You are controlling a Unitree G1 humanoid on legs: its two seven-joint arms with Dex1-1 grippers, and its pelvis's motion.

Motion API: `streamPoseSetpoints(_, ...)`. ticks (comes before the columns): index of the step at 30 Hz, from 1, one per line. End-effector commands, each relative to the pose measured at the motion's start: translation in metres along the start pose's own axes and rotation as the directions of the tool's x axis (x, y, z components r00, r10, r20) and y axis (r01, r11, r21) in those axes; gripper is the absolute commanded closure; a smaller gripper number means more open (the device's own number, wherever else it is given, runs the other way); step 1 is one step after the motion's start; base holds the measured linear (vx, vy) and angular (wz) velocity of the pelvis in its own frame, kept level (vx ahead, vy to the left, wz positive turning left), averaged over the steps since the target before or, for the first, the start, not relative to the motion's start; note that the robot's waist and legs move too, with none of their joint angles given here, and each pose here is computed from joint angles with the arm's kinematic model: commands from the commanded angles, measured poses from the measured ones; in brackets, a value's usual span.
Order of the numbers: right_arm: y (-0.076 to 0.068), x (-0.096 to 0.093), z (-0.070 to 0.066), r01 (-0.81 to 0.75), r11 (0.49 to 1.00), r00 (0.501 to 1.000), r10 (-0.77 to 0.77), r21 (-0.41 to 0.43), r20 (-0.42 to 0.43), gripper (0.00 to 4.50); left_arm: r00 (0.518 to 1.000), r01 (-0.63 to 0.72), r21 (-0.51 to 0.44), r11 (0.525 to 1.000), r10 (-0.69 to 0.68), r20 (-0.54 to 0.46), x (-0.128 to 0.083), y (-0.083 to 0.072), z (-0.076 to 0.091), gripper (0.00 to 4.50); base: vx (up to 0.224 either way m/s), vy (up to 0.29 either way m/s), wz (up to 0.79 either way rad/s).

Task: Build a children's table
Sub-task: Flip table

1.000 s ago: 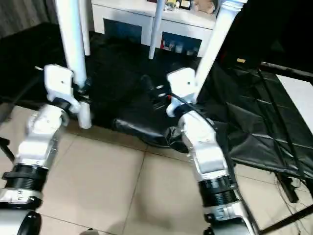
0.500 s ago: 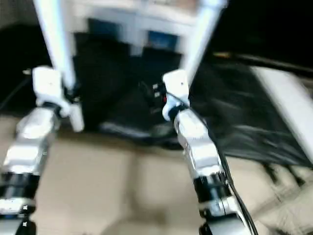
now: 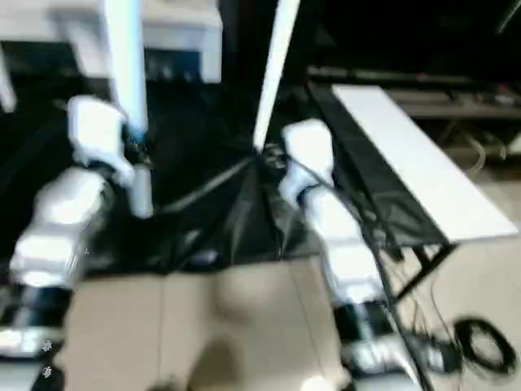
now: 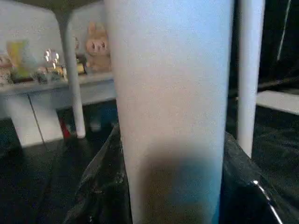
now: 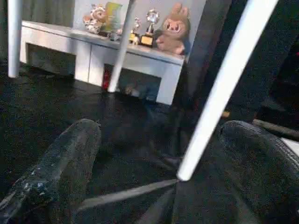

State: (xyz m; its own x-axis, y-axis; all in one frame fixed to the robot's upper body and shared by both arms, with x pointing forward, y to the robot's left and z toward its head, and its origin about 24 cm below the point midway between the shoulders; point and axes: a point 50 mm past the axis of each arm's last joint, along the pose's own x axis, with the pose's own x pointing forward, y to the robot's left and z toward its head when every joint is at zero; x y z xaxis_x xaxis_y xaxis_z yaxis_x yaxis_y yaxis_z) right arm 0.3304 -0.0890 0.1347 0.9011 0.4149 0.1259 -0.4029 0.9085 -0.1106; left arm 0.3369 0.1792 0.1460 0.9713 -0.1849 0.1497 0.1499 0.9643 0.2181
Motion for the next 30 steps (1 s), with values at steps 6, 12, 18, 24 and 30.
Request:
streamPoseSetpoints(6,-0.015,-0.005,0.000,0.051,0.999,0.999,-0.051,-0.015,-0.010,0.00,0.999,-0.008,0.014,1.000,0.007,0.038,0.005,-0.006,0.013,2.78,-0.110,0.054,-0.09)
streamPoseSetpoints(12,-0.016,-0.005,-0.009,0.032,0.999,0.997,-0.033,-0.012,-0.071,0.00,0.999,-0.034,-0.014,0.999,0.034,0.021,-0.001,0.000,0.011,2.78,-0.061,0.060,-0.18)
streamPoseSetpoints(18,-0.016,-0.005,-0.018,0.031,0.999,0.992,-0.034,-0.021,-0.118,0.00,0.999,-0.050,-0.044,0.998,0.050,0.014,-0.006,0.001,0.008,2.05,-0.029,0.030,-0.14)
streamPoseSetpoints(24,-0.017,-0.007,-0.018,0.033,0.999,0.993,-0.033,-0.001,-0.112,0.00,0.995,-0.101,-0.059,0.993,0.102,0.016,-0.019,0.012,0.006,1.49,0.000,0.000,0.00)
streamPoseSetpoints(30,-0.016,-0.008,-0.017,0.026,0.999,0.996,-0.023,0.031,-0.089,0.00,0.984,-0.178,0.002,0.984,0.178,0.030,-0.032,0.027,0.010,0.86,-0.044,-0.030,0.00)
